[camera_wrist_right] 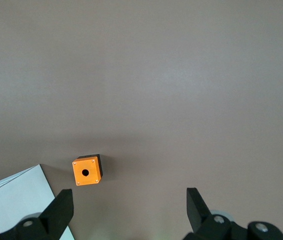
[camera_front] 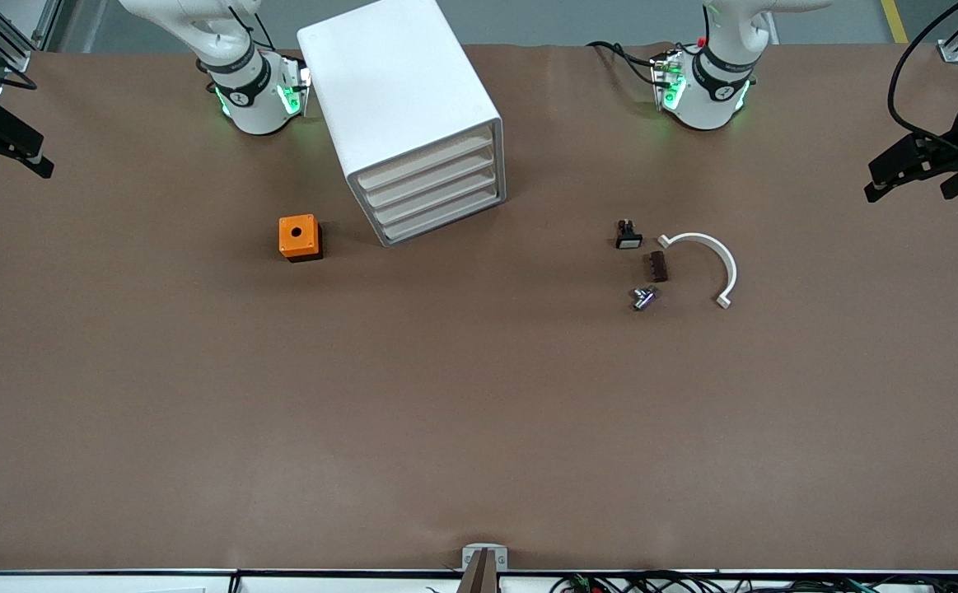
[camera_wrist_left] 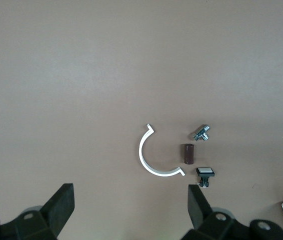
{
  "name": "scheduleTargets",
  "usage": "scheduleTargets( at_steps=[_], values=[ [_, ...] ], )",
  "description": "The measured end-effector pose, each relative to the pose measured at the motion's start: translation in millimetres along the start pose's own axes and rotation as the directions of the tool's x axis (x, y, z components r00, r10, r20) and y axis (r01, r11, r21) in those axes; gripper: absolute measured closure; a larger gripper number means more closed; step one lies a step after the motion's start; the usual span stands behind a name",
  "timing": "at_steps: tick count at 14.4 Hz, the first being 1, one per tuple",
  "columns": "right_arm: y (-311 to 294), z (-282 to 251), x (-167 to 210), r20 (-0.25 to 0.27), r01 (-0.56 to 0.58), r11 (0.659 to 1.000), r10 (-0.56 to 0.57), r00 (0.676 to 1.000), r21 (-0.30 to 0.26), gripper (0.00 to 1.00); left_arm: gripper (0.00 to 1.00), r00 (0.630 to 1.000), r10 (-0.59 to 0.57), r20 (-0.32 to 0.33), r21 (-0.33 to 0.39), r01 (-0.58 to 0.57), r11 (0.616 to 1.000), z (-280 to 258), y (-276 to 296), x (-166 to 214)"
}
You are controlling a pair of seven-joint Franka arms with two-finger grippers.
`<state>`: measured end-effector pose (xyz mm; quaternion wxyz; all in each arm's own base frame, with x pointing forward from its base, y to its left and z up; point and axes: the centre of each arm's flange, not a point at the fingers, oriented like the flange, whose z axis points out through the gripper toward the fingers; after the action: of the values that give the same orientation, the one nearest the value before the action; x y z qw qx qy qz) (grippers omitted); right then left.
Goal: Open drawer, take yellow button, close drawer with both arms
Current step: 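Move the left gripper out from rest toward the white cabinet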
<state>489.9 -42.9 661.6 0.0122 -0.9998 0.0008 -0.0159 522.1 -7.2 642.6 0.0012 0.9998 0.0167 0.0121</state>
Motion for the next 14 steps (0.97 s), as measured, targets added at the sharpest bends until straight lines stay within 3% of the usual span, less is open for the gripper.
scheduleTargets(
  at_steps=[9,14],
  values=[
    [-2.9,-0.3,0.7,-0.004,0.006,1.0,-0.006,1.0,0.0,0.0,0.0,1.0,-0.001,-0.007,0.0,0.001,1.0,-2.9,-0.3,1.3],
    [-4.7,-0.5,1.2,-0.007,0.009,1.0,-0.009,1.0,-0.001,0.0,0.0,1.0,-0.008,0.029,0.002,0.008,1.0,11.2,-3.9,7.5]
  ],
)
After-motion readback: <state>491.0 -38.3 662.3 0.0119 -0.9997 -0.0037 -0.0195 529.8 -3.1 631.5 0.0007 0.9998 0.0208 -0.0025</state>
